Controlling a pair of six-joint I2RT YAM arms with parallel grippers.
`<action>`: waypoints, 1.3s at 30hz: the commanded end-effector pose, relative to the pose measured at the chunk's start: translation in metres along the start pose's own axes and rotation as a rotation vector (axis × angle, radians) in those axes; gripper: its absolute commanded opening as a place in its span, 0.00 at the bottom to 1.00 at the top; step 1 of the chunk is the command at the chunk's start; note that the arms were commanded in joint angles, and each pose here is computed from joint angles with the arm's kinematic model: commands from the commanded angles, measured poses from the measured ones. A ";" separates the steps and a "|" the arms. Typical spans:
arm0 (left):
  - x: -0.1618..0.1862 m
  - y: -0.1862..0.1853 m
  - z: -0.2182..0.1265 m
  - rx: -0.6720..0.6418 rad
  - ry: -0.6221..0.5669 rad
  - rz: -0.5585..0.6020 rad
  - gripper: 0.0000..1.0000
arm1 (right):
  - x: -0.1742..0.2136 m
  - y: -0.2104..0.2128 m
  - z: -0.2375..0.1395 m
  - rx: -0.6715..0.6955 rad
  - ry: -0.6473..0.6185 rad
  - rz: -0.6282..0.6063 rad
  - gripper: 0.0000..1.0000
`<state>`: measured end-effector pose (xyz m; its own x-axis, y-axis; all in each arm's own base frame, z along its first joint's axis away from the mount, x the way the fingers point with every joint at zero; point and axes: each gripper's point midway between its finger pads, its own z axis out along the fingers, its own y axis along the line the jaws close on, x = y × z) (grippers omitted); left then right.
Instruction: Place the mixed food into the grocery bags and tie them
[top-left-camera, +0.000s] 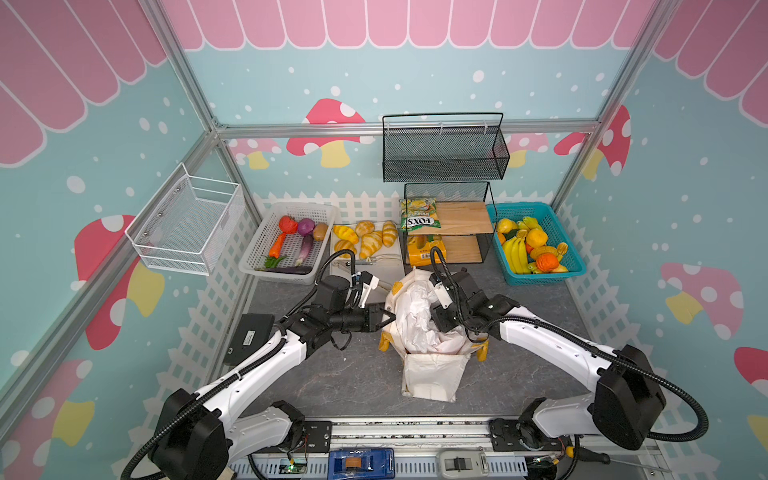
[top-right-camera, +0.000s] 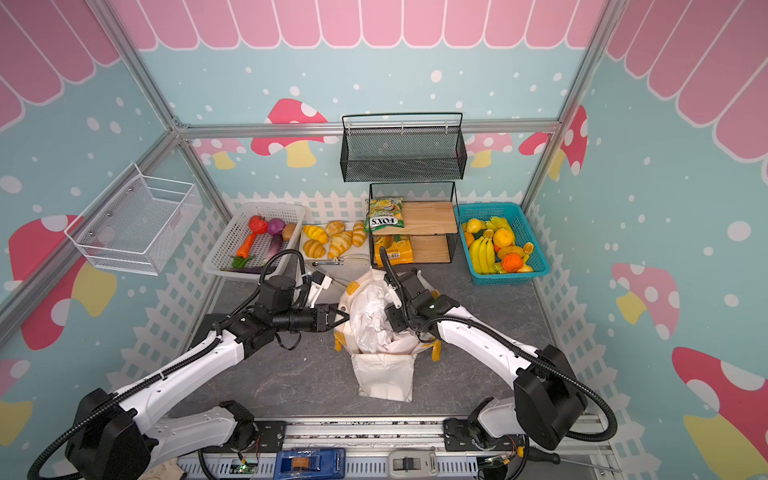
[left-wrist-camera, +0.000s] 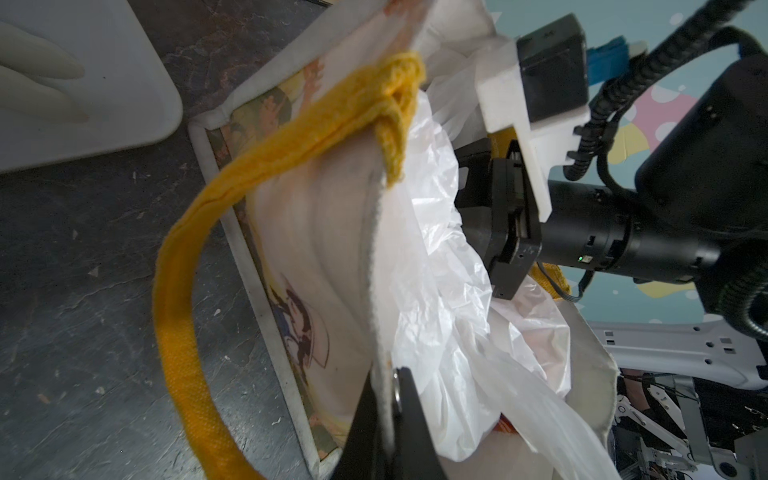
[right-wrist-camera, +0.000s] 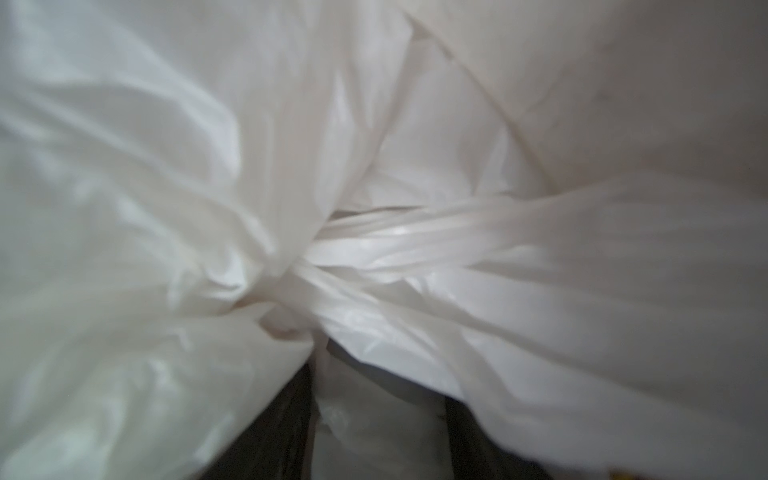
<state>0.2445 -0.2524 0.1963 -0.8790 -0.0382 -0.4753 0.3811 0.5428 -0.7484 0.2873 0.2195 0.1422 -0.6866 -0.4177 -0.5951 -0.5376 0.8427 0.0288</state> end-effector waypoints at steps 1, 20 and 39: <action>-0.008 -0.009 -0.007 0.012 -0.031 0.045 0.00 | -0.009 -0.002 -0.038 0.015 -0.025 -0.058 0.61; -0.014 -0.023 -0.011 0.037 -0.044 0.090 0.00 | 0.019 0.070 -0.011 -0.294 0.033 -0.279 0.58; -0.026 -0.022 -0.027 -0.042 -0.133 0.186 0.00 | -0.088 0.009 -0.120 -0.055 -0.417 -0.144 0.86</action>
<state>0.2428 -0.2459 0.2122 -0.8258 -0.0293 -0.5632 0.4485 0.5712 -0.6874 0.2679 0.2463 0.2541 -0.3893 -0.4340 -0.8125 -0.7308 0.6824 -0.0144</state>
